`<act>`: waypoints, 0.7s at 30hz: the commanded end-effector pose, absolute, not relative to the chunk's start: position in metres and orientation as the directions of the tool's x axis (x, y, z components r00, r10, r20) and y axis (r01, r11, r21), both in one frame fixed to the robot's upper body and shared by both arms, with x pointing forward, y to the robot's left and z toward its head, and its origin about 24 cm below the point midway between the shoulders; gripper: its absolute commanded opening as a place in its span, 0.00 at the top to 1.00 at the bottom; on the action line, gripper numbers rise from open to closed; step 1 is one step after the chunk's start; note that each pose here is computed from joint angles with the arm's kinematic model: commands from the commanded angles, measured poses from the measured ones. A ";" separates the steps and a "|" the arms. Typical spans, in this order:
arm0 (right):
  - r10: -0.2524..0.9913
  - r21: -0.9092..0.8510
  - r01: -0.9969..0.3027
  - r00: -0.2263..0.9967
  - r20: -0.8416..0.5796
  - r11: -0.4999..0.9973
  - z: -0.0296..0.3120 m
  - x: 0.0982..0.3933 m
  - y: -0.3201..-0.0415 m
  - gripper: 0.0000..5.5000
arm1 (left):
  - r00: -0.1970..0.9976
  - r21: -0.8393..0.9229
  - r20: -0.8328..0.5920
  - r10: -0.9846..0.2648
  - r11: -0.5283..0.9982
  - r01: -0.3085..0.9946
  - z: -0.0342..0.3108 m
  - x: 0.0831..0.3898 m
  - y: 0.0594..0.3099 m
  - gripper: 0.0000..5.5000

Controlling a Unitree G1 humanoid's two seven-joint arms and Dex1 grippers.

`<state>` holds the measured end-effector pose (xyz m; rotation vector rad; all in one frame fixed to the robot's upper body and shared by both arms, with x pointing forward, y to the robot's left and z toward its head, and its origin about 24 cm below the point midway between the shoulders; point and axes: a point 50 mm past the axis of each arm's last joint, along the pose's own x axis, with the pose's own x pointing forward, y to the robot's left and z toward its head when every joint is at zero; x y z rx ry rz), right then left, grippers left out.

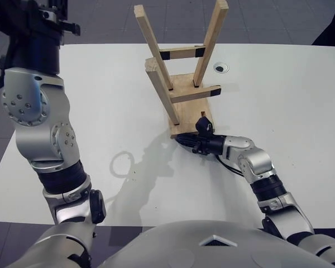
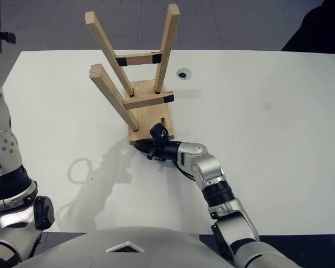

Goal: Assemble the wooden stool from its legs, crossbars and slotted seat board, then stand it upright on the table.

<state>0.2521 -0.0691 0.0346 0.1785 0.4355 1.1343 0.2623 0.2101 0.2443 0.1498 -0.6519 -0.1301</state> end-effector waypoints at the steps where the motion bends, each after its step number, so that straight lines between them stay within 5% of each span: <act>1: 0.887 0.288 -0.841 0.410 -0.212 0.458 0.063 0.256 -0.096 0.87 | 0.786 0.182 0.585 -0.199 0.977 0.111 0.244 0.262 0.202 0.62; 9: 0.833 0.225 -0.811 0.475 -0.283 0.539 0.102 0.237 -0.172 0.87 | 0.727 0.241 0.613 -0.309 0.950 0.200 0.276 0.254 0.187 0.62; 13: 0.756 0.181 -0.737 0.609 -0.242 0.651 0.132 0.261 -0.207 0.87 | 0.733 0.386 0.561 -0.384 0.905 0.178 0.277 0.254 0.181 0.62; 17: 0.699 0.265 -0.679 0.714 0.021 0.685 0.188 0.293 -0.208 0.87 | 0.799 0.611 0.463 -0.384 0.791 0.027 0.261 0.262 0.189 0.62; 21: 0.644 0.371 -0.641 0.753 0.136 0.672 0.220 0.305 -0.188 0.87 | 0.821 0.874 0.362 -0.441 0.466 -0.135 0.257 0.271 0.188 0.62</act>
